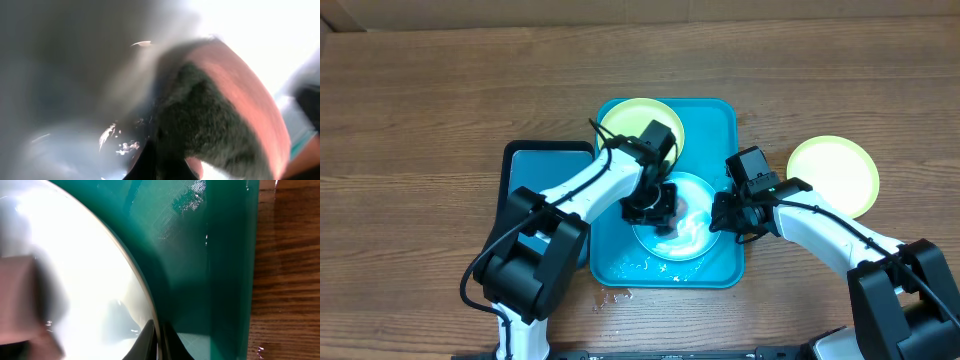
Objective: Clean dirty plates on tray and stack at the side
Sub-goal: 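Scrub the white plate with the sponge while right gripper holds rim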
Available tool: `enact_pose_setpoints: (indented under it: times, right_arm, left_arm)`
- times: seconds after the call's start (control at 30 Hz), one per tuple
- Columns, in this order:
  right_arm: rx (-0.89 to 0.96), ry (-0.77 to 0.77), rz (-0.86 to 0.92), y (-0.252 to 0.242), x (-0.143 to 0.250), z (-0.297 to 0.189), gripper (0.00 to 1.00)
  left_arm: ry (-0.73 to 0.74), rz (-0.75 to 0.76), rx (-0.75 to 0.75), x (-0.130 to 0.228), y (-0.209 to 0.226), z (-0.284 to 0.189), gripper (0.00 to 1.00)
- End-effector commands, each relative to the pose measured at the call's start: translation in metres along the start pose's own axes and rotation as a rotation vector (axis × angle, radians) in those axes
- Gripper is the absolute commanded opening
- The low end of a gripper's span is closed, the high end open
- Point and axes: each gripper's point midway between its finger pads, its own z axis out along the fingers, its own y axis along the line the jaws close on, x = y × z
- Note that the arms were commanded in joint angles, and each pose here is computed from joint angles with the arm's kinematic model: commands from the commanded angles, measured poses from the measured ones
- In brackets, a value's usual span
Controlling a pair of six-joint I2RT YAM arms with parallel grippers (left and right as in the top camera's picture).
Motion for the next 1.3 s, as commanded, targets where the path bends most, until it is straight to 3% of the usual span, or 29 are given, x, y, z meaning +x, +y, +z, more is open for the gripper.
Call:
enact_pose_setpoints:
  times: [0.0,0.17,0.37,0.57,0.83,1.07,1.17,1.27]
  right_arm:
    - [0.079,0.021,0.012,-0.020,0.010,0.008,0.04]
    - [0.079,0.022,0.012,-0.020,0.011,0.008,0.04]
    - [0.079,0.022,0.012,-0.020,0.011,0.008,0.04]
    - [0.080,0.022,0.011,-0.020,0.011,0.008,0.04]
    - [0.081,0.024,0.012,-0.021,0.011,0.008,0.04]
    - [0.081,0.024,0.012,-0.021,0.011,0.008,0.04]
    - [0.081,0.024,0.012,-0.021,0.011,0.008,0.04]
    - [0.081,0.025,0.012,-0.021,0.011,0.008,0.04]
  left_arm:
    - [-0.097,-0.110,-0.377,-0.018,0.087,-0.010,0.04]
    - [-0.200,-0.101,-0.588,-0.033,0.120,-0.033,0.04]
    - [-0.283,-0.014,-0.645,-0.055,0.109,-0.054,0.04]
    - [-0.292,0.140,-0.399,-0.070,0.052,-0.035,0.04]
    - [-0.298,0.210,-0.071,-0.082,-0.011,-0.016,0.04]
    - [-0.143,0.262,0.254,-0.055,-0.063,-0.004,0.04]
    - [-0.084,0.265,0.320,-0.043,-0.071,-0.004,0.04]
    - [-0.032,0.222,0.253,-0.032,-0.056,0.001,0.04]
